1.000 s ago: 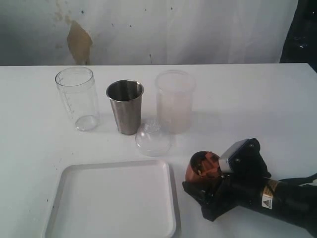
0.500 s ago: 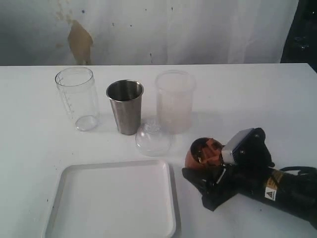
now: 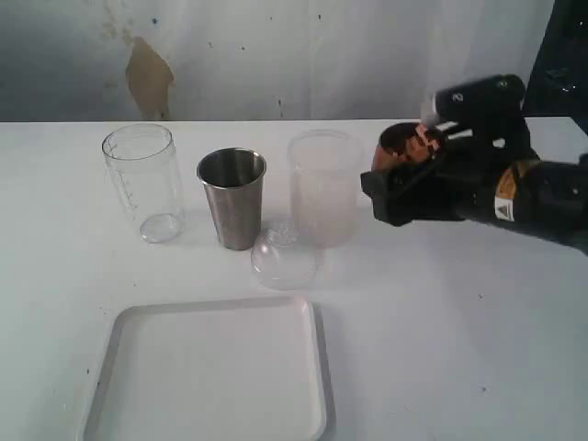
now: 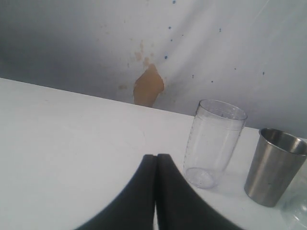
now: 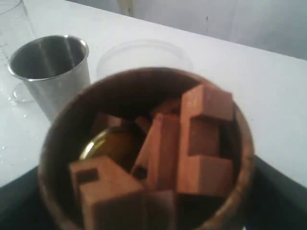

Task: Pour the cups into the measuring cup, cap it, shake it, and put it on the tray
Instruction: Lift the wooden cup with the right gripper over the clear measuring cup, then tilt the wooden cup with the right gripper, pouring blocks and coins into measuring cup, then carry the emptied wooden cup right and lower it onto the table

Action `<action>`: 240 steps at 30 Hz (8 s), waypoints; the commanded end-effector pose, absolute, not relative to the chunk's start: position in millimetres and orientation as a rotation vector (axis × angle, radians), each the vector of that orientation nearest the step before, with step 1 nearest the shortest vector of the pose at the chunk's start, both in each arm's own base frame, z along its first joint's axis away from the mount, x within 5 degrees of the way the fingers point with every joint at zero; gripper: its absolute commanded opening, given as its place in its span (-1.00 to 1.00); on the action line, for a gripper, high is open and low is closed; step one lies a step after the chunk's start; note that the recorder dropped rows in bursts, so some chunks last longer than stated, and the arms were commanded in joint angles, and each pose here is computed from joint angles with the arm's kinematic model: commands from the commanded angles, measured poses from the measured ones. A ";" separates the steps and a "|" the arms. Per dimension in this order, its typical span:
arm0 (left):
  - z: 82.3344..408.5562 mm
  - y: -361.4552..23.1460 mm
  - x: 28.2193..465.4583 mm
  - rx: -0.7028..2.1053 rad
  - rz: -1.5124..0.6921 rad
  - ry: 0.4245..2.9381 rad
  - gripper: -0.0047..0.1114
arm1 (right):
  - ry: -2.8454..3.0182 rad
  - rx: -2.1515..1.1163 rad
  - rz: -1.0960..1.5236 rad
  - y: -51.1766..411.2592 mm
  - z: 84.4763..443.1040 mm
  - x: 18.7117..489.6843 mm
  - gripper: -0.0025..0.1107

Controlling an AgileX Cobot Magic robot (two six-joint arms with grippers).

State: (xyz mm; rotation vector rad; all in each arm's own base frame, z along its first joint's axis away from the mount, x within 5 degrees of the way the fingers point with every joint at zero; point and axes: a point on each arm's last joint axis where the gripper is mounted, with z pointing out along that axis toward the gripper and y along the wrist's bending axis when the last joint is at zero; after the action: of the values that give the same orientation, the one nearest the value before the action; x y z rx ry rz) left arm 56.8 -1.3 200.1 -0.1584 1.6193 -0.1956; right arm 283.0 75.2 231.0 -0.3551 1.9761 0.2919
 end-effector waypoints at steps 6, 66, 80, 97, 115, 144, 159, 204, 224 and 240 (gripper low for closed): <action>201.9 -1.3 56.4 -0.154 -0.196 1.603 -0.92 | 2.051 -0.515 -0.037 143.9 308.6 326.9 -0.96; 201.9 -1.3 56.4 -0.154 -0.196 1.603 -0.92 | 1.285 -1.354 -1.232 367.7 251.8 427.1 -0.96; 201.9 -1.3 56.4 -0.154 -0.196 1.603 -0.92 | 1.113 -1.521 -1.402 368.0 246.5 431.8 -0.96; 201.9 -1.3 56.4 -0.154 -0.196 1.603 -0.92 | 0.842 -1.704 -1.566 374.2 244.5 431.9 -0.96; 201.9 -1.3 56.4 -0.154 -0.196 1.603 -0.92 | 0.658 -1.786 -1.684 373.5 250.5 435.0 -0.96; 201.9 -1.3 56.4 -0.154 -0.196 1.603 -0.92 | 1.624 -1.302 -0.598 340.4 334.5 397.3 -0.96; 201.9 -1.3 56.4 -0.154 -0.196 1.603 -0.92 | 1.979 -1.104 0.229 320.6 353.6 385.9 -0.96; 201.9 -1.3 56.4 -0.154 -0.196 1.603 -0.92 | 1.760 0.107 -0.118 50.7 152.2 293.4 -0.96; 201.9 -1.3 56.4 -0.154 -0.196 1.603 -0.92 | 1.906 0.134 -0.149 59.3 84.3 329.4 -0.63; 201.9 -1.3 56.4 -0.154 -0.196 1.603 -0.92 | 2.009 0.140 -0.067 65.8 100.5 324.9 0.56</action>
State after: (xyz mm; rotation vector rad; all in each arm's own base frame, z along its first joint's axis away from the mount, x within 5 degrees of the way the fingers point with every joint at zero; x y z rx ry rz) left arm 56.8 -1.3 200.1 -0.1584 1.6193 -0.1956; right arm 324.3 66.4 90.9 0.1249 2.0062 -0.0899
